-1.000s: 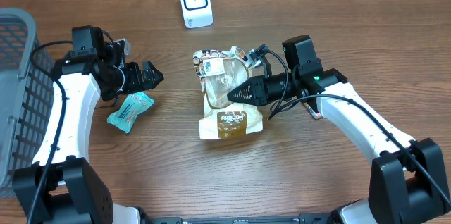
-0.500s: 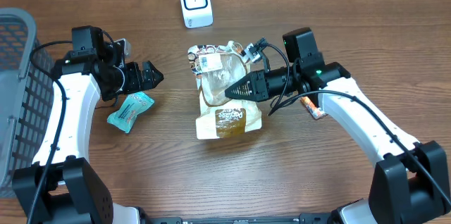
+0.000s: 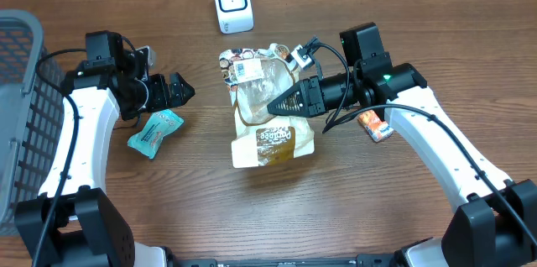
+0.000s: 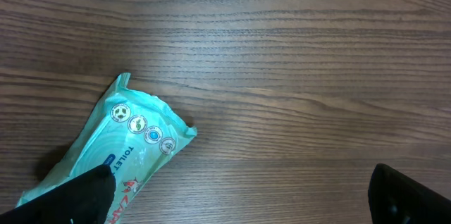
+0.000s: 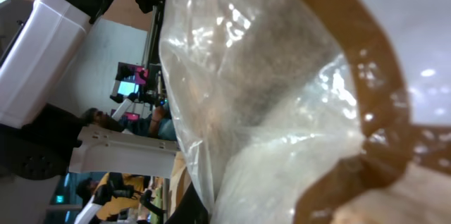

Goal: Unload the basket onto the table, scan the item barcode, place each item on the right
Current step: 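Lift the bread bag upright with the right gripper, then raise the bread bag to the white scanner with the right gripper, then carry the bread bag right and lower it beside the jar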

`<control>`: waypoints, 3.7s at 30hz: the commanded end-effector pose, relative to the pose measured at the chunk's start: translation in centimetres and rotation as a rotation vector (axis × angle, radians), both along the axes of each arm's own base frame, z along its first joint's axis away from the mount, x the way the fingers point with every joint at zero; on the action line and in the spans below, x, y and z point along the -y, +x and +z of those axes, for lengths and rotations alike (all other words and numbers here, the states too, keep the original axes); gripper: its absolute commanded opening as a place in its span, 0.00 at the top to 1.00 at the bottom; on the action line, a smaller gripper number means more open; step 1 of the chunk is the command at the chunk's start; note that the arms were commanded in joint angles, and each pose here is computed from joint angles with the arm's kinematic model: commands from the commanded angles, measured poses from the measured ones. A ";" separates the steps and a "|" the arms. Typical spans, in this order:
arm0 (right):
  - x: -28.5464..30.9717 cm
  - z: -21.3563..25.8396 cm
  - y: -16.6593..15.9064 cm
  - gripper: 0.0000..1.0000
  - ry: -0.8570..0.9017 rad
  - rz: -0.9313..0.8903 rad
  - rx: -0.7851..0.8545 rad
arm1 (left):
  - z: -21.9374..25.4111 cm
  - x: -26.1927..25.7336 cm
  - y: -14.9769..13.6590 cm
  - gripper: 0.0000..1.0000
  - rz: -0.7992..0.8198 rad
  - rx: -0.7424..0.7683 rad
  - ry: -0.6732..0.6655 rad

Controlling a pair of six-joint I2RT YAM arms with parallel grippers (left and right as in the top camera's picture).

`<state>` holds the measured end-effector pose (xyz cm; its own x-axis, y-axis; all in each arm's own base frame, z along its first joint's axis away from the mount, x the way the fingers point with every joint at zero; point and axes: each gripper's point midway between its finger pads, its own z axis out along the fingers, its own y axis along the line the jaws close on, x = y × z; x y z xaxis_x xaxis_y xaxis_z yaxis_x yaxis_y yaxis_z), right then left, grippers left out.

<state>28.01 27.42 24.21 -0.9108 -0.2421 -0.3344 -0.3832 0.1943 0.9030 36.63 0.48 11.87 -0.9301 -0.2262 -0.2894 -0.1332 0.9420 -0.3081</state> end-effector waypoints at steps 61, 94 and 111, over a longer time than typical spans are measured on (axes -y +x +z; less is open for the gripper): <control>0.7 -4.5 32.5 0.96 -1.443 -0.493 1.315 | 0.3 -0.3 0.3 0.00 -0.005 0.016 0.012; -2.1 -9.2 31.4 0.96 -1.583 -0.488 1.341 | 0.3 -0.3 0.3 0.00 -0.005 0.016 0.012; -0.9 2.3 27.2 0.96 -1.216 -0.659 1.152 | 0.3 -0.3 0.3 0.01 -0.005 0.016 0.012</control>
